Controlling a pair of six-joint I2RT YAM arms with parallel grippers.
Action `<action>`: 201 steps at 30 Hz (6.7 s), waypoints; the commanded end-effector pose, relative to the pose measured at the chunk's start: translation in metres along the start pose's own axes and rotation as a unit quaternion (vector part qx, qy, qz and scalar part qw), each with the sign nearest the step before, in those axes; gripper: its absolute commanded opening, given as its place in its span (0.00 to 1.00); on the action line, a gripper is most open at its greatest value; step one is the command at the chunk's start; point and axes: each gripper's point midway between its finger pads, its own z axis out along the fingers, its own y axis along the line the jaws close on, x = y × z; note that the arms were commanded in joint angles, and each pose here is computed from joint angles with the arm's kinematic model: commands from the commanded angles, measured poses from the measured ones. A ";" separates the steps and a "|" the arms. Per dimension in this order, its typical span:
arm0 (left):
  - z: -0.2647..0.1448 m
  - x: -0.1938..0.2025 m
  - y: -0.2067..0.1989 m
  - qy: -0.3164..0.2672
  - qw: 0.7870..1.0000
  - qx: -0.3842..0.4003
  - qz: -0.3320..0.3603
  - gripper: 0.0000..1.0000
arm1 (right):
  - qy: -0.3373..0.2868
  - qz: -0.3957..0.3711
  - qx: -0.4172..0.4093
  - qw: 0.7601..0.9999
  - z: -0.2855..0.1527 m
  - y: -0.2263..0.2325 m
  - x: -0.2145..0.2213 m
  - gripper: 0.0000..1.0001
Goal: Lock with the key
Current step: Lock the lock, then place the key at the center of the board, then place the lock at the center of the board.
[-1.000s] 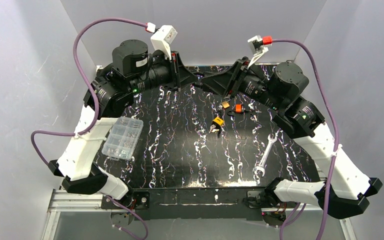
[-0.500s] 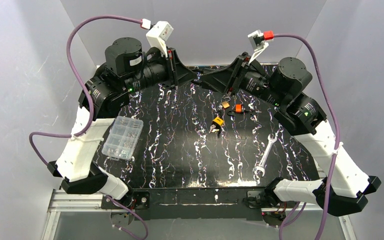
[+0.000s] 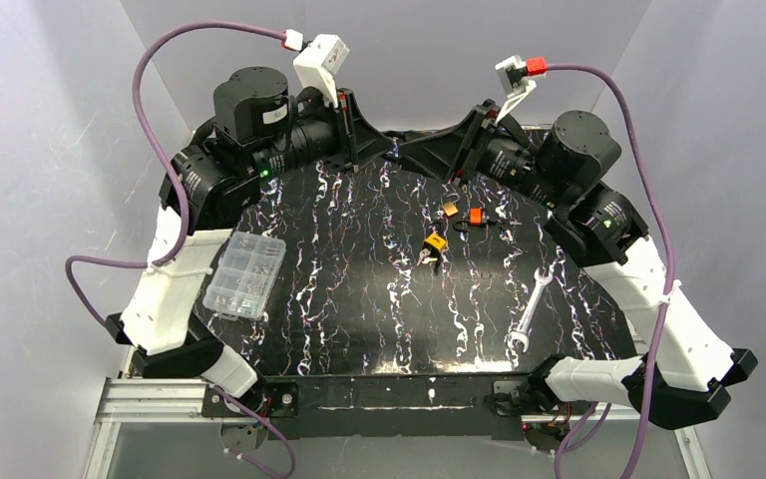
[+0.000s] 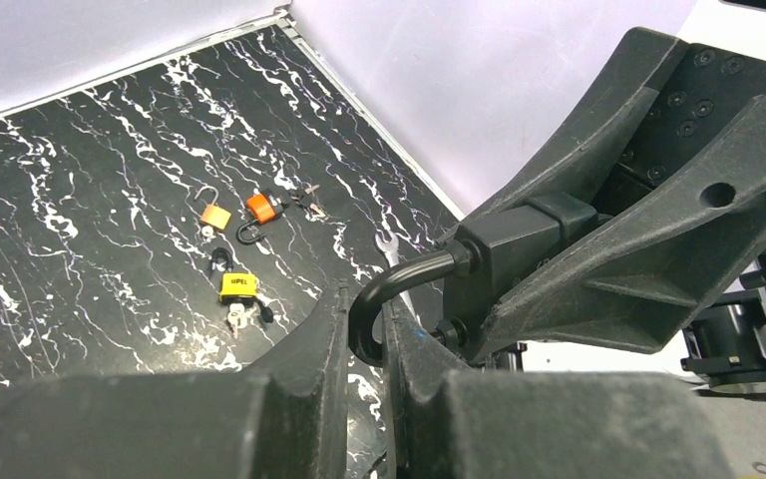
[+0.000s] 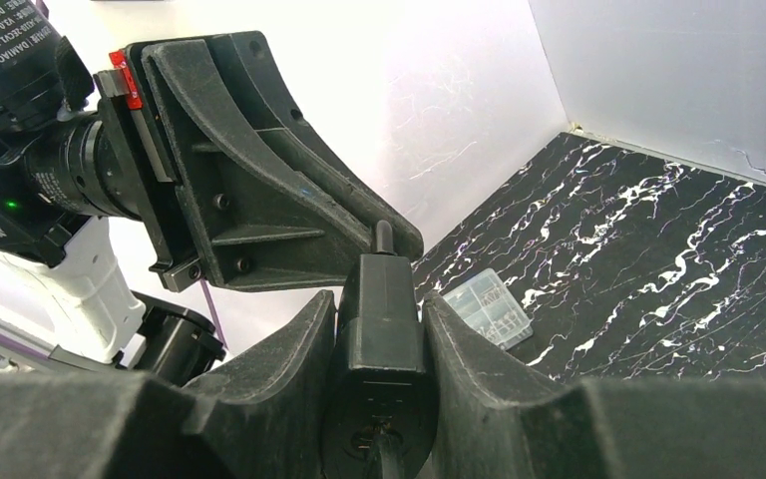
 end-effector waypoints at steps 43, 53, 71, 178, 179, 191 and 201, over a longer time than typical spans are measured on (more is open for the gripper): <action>-0.015 0.036 -0.035 0.051 0.973 0.211 -0.076 0.30 | 0.161 0.178 -0.135 0.961 0.028 -0.059 0.117 0.01; -0.021 0.036 -0.006 0.044 0.962 0.223 -0.148 0.21 | 0.128 0.203 -0.139 0.961 0.020 -0.066 0.100 0.01; -0.029 0.025 0.035 -0.002 0.962 0.189 -0.197 0.00 | 0.105 0.185 -0.147 0.966 0.005 -0.078 0.085 0.72; 0.066 0.277 0.397 0.216 0.830 -0.346 -0.381 0.22 | 0.293 0.336 0.219 0.868 0.151 -0.357 0.272 0.01; 0.064 0.278 0.399 0.218 0.827 -0.352 -0.379 0.31 | 0.294 0.339 0.222 0.865 0.153 -0.359 0.277 0.01; 0.053 0.270 0.406 0.197 0.818 -0.384 -0.380 0.91 | 0.316 0.337 0.243 0.853 0.162 -0.362 0.295 0.45; 0.052 0.255 0.388 0.172 0.827 -0.359 -0.397 0.95 | 0.271 0.199 0.322 0.885 0.126 -0.374 0.205 0.74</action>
